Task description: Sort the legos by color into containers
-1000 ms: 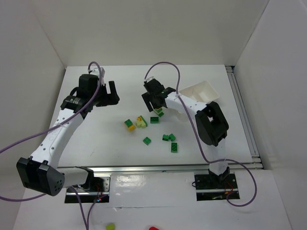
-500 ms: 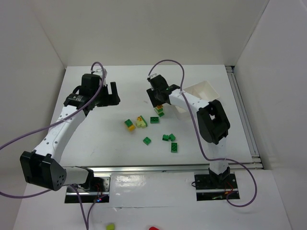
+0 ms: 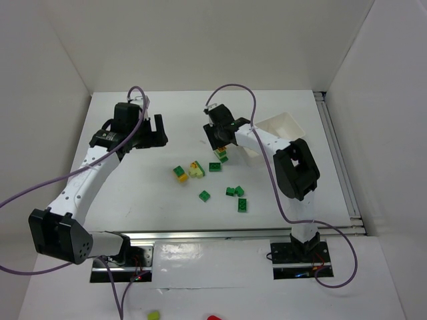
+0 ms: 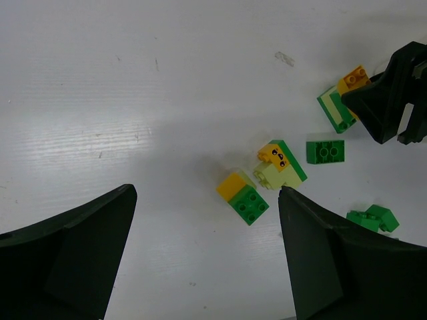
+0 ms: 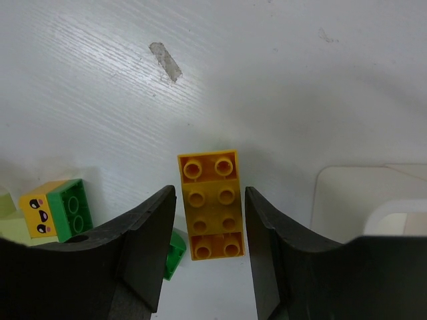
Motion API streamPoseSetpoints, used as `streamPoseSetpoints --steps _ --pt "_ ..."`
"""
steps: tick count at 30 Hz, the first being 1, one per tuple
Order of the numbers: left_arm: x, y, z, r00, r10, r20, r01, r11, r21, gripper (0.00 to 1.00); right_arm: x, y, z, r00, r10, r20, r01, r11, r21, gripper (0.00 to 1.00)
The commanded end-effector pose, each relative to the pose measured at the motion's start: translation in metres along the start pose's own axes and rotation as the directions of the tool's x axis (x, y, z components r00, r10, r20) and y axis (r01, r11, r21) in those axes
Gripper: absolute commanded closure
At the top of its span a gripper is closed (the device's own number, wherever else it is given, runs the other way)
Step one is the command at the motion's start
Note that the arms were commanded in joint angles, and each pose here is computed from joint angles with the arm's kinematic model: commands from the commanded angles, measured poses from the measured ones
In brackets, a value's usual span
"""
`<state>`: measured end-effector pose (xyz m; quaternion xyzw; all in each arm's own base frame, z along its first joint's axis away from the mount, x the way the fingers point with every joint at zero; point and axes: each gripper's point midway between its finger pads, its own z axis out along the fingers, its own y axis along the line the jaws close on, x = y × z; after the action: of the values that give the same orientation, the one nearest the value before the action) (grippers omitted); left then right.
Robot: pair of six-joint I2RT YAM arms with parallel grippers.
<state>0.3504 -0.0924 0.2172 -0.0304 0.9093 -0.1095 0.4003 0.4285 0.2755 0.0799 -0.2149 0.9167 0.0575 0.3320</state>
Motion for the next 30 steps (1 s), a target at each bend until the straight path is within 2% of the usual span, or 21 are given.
streamPoseSetpoints --steps 1,14,16,17,19,21,22,23,26,30 --pt "-0.018 -0.006 -0.007 0.999 0.014 0.047 -0.015 1.0 0.026 0.04 -0.006 0.0 0.007 1.0 0.015 0.026 -0.015 1.0 0.005 0.46" --pt "-0.021 -0.012 -0.009 0.999 0.014 0.048 -0.017 0.998 0.057 0.02 0.01 -0.005 0.013 1.0 0.028 -0.009 -0.028 0.999 0.039 0.46" --pt "-0.021 -0.012 -0.009 0.999 0.014 0.048 -0.017 0.998 0.057 0.02 0.008 -0.005 0.011 0.999 0.04 0.002 -0.04 0.998 0.037 0.61" --pt "-0.021 -0.012 -0.009 0.999 0.014 0.048 -0.017 0.998 0.057 0.02 0.008 -0.005 0.011 0.999 0.04 0.002 -0.04 0.998 0.037 0.64" --pt "-0.02 -0.013 -0.009 0.999 0.014 0.045 -0.017 0.998 0.066 0.02 0.008 -0.005 0.011 0.999 0.04 0.002 -0.04 0.998 0.037 0.64" --pt "-0.024 -0.017 -0.011 0.999 0.005 0.053 -0.009 0.997 0.078 0.02 0.006 -0.005 0.009 0.999 0.04 0.002 -0.04 0.998 0.037 0.71" --pt "-0.024 -0.017 -0.011 0.999 0.005 0.053 -0.009 0.997 0.078 0.01 0.004 -0.007 0.008 0.998 0.06 0.002 -0.06 0.998 0.032 0.77" --pt "-0.023 -0.02 -0.012 0.999 0.006 0.047 -0.01 0.995 0.095 0.01 -0.002 -0.007 0.002 0.997 0.07 0.014 -0.07 0.998 0.005 0.84" --pt "-0.033 -0.031 -0.018 0.998 -0.002 0.063 -0.009 0.985 0.175 0.01 -0.035 -0.009 -0.032 0.986 0.129 0.102 -0.122 0.99 -0.074 0.84" --pt "-0.039 -0.069 -0.032 0.989 0.089 0.117 -0.13 0.902 0.411 0.03 -0.071 0.004 -0.096 0.96 0.179 0.213 -0.096 0.932 -0.349 0.84"
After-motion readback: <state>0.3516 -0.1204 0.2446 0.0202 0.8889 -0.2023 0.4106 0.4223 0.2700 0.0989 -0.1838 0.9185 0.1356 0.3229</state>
